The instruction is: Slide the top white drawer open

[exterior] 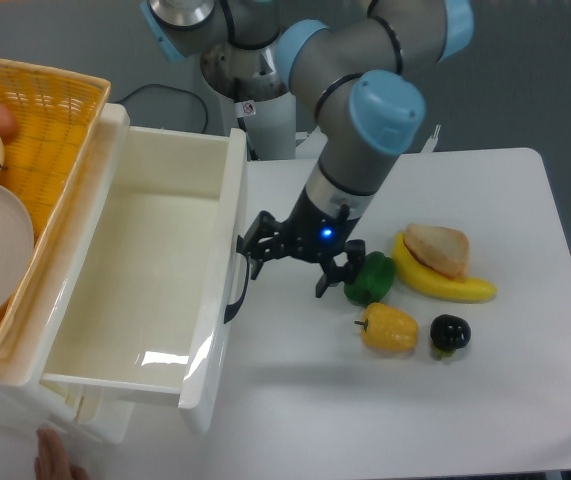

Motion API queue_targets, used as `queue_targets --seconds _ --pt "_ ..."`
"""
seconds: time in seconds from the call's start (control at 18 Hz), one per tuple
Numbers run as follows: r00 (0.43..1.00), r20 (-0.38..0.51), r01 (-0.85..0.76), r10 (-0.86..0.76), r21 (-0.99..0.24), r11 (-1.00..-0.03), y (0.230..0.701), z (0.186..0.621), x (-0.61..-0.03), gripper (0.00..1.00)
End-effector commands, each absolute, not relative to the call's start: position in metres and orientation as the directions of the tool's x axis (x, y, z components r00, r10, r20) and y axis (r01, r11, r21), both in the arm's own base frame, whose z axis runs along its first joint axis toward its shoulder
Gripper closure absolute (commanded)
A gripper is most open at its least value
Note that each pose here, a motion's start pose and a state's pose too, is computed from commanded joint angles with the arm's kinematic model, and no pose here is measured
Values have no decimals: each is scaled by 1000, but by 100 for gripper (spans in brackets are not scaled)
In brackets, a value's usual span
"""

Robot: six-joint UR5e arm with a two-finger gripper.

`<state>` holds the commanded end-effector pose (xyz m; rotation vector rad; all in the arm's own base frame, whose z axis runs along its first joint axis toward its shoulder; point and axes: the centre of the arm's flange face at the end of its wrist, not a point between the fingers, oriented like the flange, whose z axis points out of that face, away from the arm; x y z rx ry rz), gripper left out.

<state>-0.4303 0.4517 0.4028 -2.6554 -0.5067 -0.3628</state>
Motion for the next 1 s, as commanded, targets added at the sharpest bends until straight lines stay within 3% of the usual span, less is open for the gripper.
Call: queue_targets --seconds 0.22,0.33,0.5,0.72,1.0 --pt "918 274 376 285 -377 -847 420 401 -467 0" --pt "945 205 320 256 -408 -855 409 395 -488 0" --pt "970 101 242 221 -340 -909 384 372 -522 0" --pt "1000 -11 4 7 -248 -969 347 350 -552 0" --pt "987 -24 -162 -160 -145 -976 277 308 -601 0"
